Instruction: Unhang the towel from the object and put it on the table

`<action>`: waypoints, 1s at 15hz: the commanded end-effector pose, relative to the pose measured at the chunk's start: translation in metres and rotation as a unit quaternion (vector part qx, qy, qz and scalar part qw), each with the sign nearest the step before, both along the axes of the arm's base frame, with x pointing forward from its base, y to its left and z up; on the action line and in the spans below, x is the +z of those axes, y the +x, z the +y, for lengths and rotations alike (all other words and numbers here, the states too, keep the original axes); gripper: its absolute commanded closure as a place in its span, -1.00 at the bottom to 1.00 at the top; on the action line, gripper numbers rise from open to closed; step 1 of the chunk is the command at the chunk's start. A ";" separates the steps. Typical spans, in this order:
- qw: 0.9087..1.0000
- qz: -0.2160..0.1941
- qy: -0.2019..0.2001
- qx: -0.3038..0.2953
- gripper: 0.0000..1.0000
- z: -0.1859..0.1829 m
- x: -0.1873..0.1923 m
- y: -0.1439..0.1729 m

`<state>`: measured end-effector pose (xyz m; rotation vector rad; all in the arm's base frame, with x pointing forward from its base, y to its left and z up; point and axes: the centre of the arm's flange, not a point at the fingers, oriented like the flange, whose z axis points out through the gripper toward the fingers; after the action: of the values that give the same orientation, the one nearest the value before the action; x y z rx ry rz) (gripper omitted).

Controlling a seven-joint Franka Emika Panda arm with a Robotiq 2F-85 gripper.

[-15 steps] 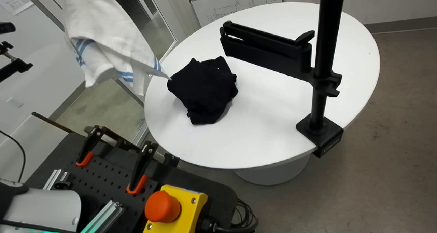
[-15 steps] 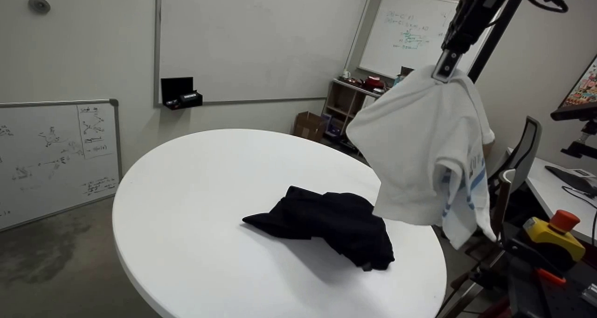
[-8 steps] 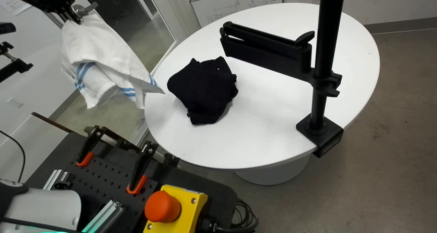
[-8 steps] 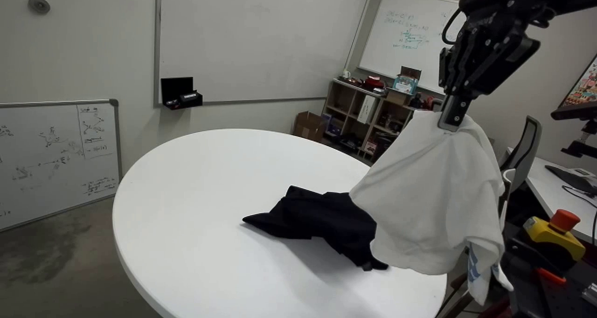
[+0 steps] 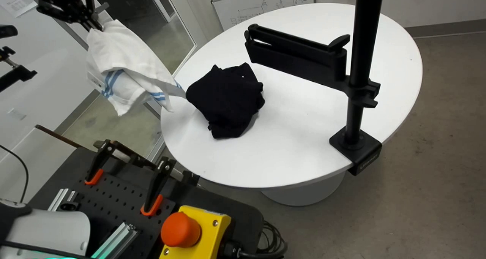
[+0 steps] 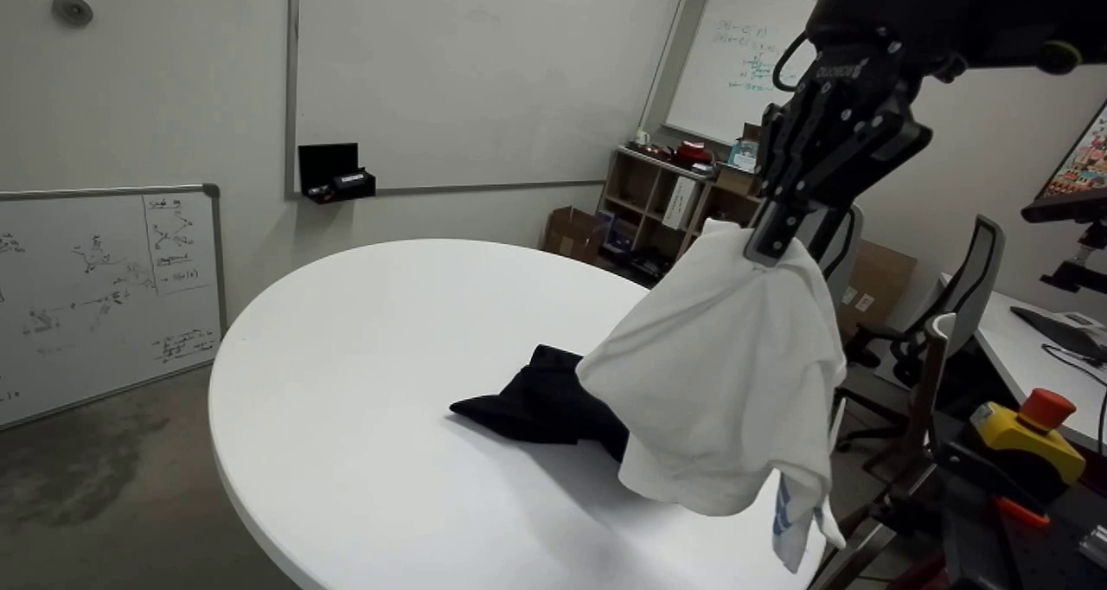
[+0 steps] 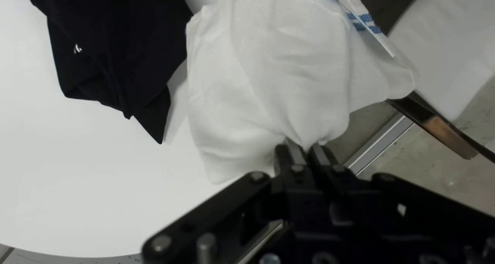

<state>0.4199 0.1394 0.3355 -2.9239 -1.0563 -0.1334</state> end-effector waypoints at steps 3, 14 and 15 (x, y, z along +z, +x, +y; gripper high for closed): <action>0.999 -0.037 -0.013 0.004 0.39 0.000 -0.033 0.022; 0.997 -0.049 -0.022 -0.053 -0.98 -0.050 -0.035 0.038; 0.997 -0.036 -0.033 -0.065 -1.00 -0.058 -0.028 0.038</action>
<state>0.4521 0.0941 0.2968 -3.0127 -0.9595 -0.2462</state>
